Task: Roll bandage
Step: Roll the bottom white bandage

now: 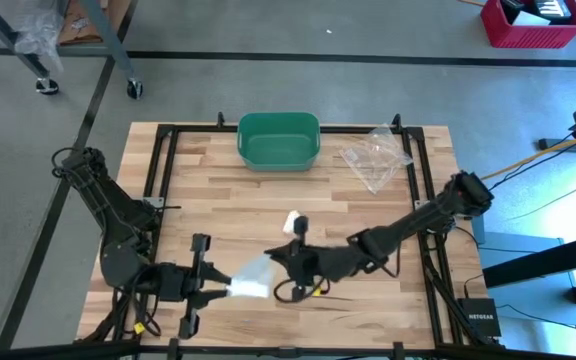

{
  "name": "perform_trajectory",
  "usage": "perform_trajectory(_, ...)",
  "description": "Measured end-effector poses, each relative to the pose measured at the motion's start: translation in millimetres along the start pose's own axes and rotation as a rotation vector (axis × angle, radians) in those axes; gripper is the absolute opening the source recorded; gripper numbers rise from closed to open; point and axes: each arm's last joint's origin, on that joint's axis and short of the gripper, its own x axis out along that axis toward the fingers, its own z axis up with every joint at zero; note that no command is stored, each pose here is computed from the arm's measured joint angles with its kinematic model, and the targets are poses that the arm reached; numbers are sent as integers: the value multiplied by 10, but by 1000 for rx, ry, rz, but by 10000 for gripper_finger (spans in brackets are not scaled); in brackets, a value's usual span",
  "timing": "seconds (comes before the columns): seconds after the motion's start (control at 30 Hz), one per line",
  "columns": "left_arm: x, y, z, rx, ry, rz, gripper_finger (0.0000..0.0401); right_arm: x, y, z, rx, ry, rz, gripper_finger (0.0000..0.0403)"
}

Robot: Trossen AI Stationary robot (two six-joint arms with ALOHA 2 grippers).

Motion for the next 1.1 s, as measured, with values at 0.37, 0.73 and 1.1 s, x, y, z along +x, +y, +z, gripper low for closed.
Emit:
perform_trajectory(0.37,0,48,-48,63,84,172,40,-106,167,52,84,-32,107,9)
perform_trajectory(0.73,-106,35,-46,168,184,383,40,-101,218,38,71,-45,210,7)
perform_trajectory(1.1,-103,-18,-51,173,140,240,40,-4,113,-18,243,-16,175,9)
